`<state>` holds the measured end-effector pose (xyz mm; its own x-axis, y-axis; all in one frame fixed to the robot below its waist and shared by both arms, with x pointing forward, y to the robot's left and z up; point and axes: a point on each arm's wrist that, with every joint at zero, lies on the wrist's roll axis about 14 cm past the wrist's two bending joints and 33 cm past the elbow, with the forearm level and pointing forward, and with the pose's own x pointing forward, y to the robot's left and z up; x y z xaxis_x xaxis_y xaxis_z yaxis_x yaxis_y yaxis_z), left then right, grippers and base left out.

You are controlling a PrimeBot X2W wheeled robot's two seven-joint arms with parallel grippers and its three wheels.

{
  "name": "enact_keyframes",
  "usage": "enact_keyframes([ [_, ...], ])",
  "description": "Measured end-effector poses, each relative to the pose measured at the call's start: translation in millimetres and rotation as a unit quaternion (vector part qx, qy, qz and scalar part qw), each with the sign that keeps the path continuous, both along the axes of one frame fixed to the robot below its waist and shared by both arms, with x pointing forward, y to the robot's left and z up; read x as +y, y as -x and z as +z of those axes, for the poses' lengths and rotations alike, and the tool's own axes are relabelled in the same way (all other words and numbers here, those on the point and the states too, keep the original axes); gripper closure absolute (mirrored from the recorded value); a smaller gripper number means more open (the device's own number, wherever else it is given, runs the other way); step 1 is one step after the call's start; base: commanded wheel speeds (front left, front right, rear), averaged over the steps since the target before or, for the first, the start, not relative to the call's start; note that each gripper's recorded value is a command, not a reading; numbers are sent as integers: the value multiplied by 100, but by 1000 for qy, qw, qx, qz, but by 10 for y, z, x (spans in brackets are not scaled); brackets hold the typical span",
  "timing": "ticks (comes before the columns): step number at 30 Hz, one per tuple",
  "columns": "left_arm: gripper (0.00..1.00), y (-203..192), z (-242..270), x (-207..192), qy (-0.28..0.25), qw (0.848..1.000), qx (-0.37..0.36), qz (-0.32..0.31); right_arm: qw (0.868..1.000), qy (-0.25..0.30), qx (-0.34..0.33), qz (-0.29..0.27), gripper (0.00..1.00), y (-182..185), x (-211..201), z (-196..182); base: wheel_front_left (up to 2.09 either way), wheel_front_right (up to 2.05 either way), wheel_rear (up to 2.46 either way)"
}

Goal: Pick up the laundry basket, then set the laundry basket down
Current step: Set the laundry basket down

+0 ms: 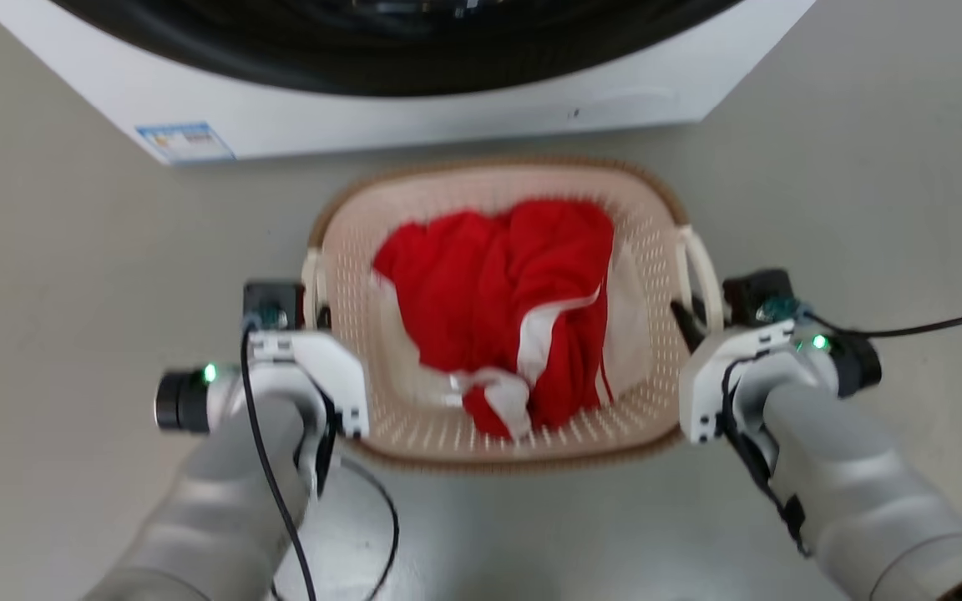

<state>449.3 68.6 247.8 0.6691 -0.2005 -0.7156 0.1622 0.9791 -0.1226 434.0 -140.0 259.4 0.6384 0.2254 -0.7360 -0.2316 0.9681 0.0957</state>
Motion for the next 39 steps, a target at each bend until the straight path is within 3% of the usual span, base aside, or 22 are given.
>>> enact_keyframes([
  [5, 100, -358, -82, 22, 4, 1000, -26, 12, 1000, 2, -13, 7, 100, -279, 11, -178, 0, 0, 0],
  [20, 100, -522, -720, 195, -2, 999, -1, 40, 1000, -9, 20, 2, 100, -533, 78, -888, 0, 0, 0],
  [39, 100, -465, -871, 254, -11, 999, 9, 39, 1000, -9, 24, 2, 100, -524, 110, -1008, 0, 0, 0],
])
